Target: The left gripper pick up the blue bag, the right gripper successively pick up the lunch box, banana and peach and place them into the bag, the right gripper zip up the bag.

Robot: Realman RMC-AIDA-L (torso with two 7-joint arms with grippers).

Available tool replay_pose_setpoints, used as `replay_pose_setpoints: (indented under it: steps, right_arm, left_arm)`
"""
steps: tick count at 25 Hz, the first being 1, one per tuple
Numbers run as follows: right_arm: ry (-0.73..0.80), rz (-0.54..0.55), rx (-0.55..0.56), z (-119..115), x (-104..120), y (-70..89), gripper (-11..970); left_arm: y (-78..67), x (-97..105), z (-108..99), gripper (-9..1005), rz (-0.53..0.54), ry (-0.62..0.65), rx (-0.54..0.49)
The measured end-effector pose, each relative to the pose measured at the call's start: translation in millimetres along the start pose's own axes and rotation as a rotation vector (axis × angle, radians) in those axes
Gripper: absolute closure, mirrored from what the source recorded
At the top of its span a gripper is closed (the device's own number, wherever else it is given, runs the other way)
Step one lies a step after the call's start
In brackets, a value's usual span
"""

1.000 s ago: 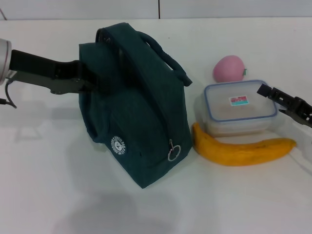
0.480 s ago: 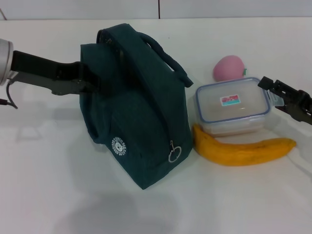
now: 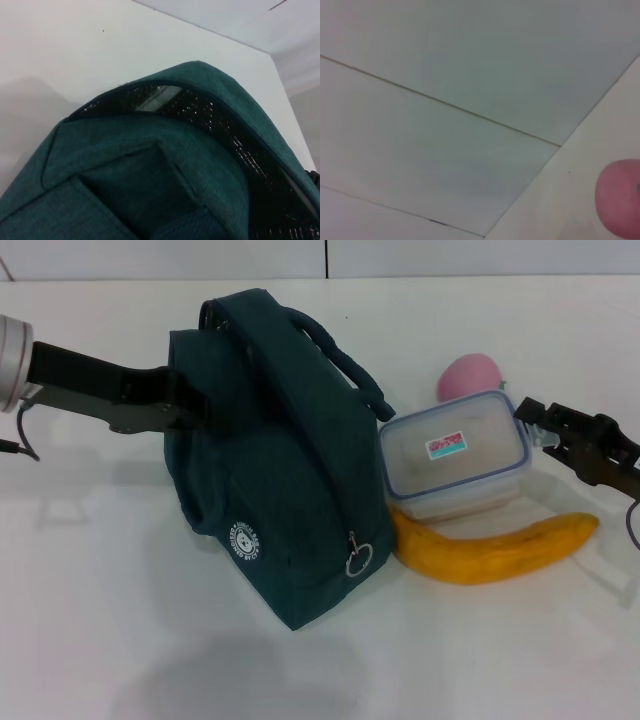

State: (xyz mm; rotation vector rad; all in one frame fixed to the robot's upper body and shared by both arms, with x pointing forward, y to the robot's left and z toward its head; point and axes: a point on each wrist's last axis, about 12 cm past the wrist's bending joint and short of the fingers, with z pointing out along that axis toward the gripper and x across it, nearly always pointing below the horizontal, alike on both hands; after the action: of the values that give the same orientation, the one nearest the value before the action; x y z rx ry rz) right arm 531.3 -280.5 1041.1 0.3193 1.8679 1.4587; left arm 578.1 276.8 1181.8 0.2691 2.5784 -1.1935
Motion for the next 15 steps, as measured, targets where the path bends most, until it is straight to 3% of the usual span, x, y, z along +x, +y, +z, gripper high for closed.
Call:
replay_pose_setpoints:
  steps: [9, 15]
  right_arm:
    - [0.007, 0.024, 0.014, 0.1, 1.1, -1.8, 746]
    - [0.003, 0.037, 0.025, -2.9, 2.6, -4.0, 770]
  left_arm:
    - [2.0, 2.1, 2.9, 957, 0.002, 0.009, 0.008]
    - [2.9, 3.5, 4.2, 957, 0.001, 0.014, 0.012]
